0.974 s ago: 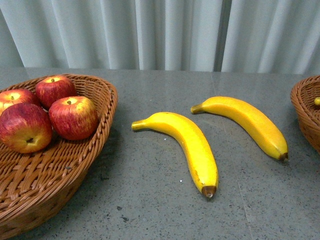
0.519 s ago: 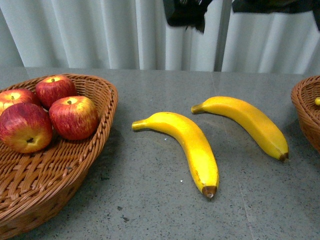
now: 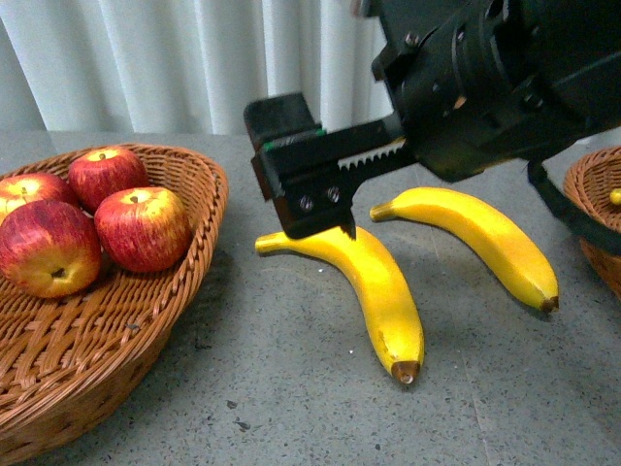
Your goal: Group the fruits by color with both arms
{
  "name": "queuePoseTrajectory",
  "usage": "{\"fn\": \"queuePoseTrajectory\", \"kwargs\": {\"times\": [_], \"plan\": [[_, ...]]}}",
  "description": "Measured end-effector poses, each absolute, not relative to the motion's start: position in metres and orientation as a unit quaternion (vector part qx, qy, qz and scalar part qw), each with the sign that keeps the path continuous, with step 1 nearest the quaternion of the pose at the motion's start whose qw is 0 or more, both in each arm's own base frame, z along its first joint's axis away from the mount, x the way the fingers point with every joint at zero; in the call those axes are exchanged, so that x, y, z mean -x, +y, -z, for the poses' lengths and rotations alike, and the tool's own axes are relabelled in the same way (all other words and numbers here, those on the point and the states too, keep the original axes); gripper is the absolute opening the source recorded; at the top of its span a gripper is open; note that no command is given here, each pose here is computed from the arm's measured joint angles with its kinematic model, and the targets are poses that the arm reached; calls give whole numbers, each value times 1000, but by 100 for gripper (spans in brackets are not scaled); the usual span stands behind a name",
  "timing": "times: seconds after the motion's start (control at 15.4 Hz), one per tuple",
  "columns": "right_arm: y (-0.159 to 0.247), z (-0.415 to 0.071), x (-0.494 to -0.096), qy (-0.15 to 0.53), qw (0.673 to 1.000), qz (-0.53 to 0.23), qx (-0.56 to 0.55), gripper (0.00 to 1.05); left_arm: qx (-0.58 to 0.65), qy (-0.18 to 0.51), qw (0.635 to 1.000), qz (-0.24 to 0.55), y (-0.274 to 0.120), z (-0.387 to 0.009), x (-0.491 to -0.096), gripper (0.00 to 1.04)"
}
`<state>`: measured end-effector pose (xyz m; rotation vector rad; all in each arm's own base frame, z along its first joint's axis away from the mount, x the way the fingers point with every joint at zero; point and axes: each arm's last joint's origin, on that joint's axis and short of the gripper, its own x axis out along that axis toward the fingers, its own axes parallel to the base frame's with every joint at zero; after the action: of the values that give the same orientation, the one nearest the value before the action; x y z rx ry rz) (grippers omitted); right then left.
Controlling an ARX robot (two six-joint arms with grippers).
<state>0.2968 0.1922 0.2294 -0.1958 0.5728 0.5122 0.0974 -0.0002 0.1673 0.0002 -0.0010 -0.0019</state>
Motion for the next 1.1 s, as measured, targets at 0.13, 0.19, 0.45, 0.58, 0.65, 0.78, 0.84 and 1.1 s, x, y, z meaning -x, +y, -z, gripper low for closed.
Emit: {"fn": "queuePoseTrajectory", "kwargs": {"times": [0.13,0.19,0.45,0.58,0.65,0.78,0.84,1.1], "plan": [[199,-214,-298,303,913,-253,105,98,0,0,1000,1,0,-167,-97,98],[203,-207,-301,313,909,-253,110,98,0,0,1000,1,0,-167,-97,98],[213,-201,-316,330,903,-251,114,98,0,0,1000,1,0,-167,-97,98],[215,-189,-322,344,898,-244,123,98,0,0,1000,1,0,-167,-97,98],[214,-183,-326,350,897,-240,125,98,0,0,1000,1,0,-167,-97,98],[205,-179,-336,355,900,-224,121,98,0,0,1000,1,0,-167,-97,98],[201,-179,-338,357,900,-222,118,98,0,0,1000,1,0,-167,-97,98],[205,-168,-331,387,880,-242,129,98,0,0,1000,1,0,-167,-97,98]]}}
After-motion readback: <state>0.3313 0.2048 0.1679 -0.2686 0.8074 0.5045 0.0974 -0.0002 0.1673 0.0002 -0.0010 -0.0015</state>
